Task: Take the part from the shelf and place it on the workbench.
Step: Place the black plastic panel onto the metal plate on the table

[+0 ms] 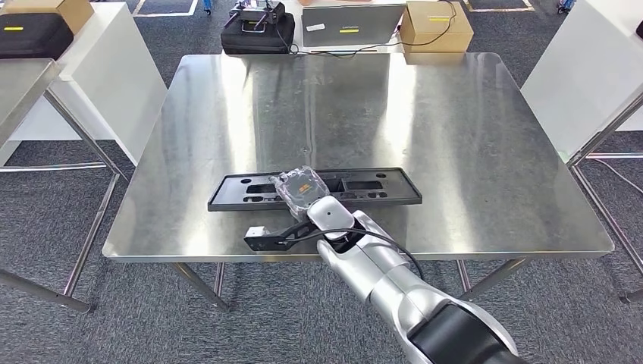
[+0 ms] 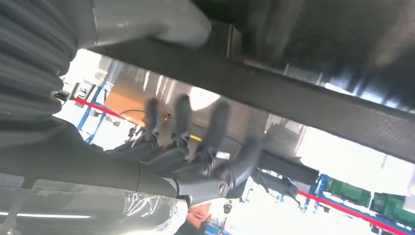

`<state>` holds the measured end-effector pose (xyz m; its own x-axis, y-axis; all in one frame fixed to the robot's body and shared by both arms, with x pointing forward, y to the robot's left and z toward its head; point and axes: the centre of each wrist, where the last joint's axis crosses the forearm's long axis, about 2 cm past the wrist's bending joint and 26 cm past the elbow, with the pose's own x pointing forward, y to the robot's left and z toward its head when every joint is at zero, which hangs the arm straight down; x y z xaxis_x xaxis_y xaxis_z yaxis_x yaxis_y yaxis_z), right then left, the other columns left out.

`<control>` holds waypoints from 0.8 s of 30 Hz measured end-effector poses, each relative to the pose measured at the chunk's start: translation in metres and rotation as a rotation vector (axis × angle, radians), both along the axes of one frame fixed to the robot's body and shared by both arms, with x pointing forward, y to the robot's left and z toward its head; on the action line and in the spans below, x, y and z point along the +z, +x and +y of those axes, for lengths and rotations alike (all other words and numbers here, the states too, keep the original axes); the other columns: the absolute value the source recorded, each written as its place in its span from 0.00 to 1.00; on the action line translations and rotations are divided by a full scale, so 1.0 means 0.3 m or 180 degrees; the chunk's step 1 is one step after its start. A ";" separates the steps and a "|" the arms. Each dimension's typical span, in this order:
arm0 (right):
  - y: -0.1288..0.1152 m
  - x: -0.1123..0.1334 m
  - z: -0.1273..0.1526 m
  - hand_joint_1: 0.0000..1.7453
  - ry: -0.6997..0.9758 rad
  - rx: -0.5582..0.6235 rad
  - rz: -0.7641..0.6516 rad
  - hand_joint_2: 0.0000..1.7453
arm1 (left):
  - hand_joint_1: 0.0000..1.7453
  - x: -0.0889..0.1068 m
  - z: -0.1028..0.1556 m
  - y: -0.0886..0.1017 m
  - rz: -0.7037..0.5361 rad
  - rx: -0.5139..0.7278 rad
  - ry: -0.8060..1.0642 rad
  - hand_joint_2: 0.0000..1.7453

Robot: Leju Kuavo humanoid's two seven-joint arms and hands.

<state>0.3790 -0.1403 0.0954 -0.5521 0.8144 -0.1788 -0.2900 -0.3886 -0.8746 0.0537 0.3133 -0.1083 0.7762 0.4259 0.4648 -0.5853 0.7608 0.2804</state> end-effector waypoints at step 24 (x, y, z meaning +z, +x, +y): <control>0.059 0.110 -0.078 0.00 0.1489 -0.0392 -0.0830 1.00 | 0.00 -0.004 -0.034 -0.009 -0.0167 0.0166 -0.0287 0.00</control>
